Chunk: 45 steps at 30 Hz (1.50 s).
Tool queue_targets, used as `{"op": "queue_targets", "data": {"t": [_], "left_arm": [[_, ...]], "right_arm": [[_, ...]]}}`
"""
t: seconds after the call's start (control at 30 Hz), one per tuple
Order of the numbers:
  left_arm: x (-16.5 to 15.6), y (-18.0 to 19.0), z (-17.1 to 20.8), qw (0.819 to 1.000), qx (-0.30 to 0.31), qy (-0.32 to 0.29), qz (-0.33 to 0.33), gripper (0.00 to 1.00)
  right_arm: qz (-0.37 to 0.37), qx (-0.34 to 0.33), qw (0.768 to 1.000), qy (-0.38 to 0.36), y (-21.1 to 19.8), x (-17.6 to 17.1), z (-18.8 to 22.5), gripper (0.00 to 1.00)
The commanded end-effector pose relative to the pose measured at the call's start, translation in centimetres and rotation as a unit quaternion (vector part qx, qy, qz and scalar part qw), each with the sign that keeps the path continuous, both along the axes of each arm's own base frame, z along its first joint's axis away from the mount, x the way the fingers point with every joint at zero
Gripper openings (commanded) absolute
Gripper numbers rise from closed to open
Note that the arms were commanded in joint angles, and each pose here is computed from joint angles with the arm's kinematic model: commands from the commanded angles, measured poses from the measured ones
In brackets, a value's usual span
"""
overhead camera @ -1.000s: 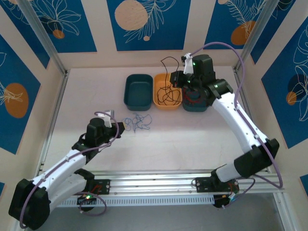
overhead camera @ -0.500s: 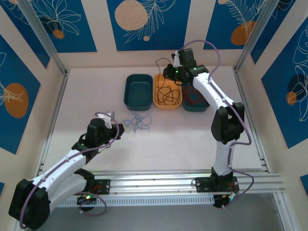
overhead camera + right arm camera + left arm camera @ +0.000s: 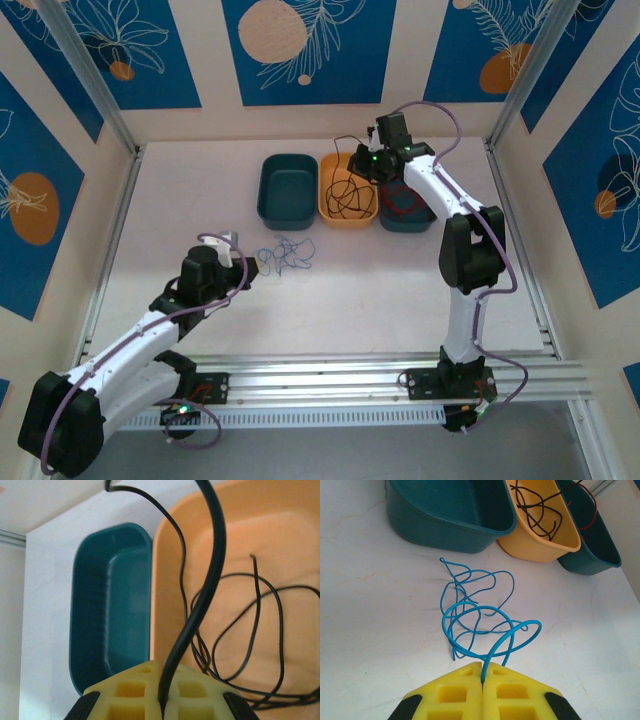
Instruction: Untangle the cables
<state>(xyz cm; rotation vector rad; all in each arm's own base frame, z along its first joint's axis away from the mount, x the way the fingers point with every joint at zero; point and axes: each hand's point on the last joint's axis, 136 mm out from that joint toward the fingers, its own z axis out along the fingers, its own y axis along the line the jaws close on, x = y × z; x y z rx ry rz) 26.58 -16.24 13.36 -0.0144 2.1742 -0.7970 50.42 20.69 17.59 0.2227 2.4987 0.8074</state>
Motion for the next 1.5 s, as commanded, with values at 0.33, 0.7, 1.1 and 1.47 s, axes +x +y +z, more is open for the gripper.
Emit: {"op": "queue_targets", "data": {"t": [0.33, 0.7, 1.1, 1.47], "left_arm": [[0.0, -0.1, -0.1, 1.0, 0.0, -0.002, 0.0, 0.0], [0.0, -0.2, 0.3, 1.0, -0.007, -0.006, -0.002, 0.02], [-0.3, 0.0, 2.1, 1.0, -0.004, -0.021, -0.005, 0.04], [-0.7, 0.2, 4.5, 0.999, 0.008, -0.043, -0.014, 0.0]], "right_arm": [[-0.037, -0.05, 0.99, 0.13, -2.1, -2.0, -7.0, 0.0], [-0.045, -0.101, 0.982, 0.153, -3.0, -1.5, -9.6, 0.01], [-0.025, -0.14, 0.985, 0.1, -2.4, -1.2, -6.0, 0.35], [-0.005, -0.149, 0.989, 0.027, -1.9, -4.3, -0.9, 0.56]]}}
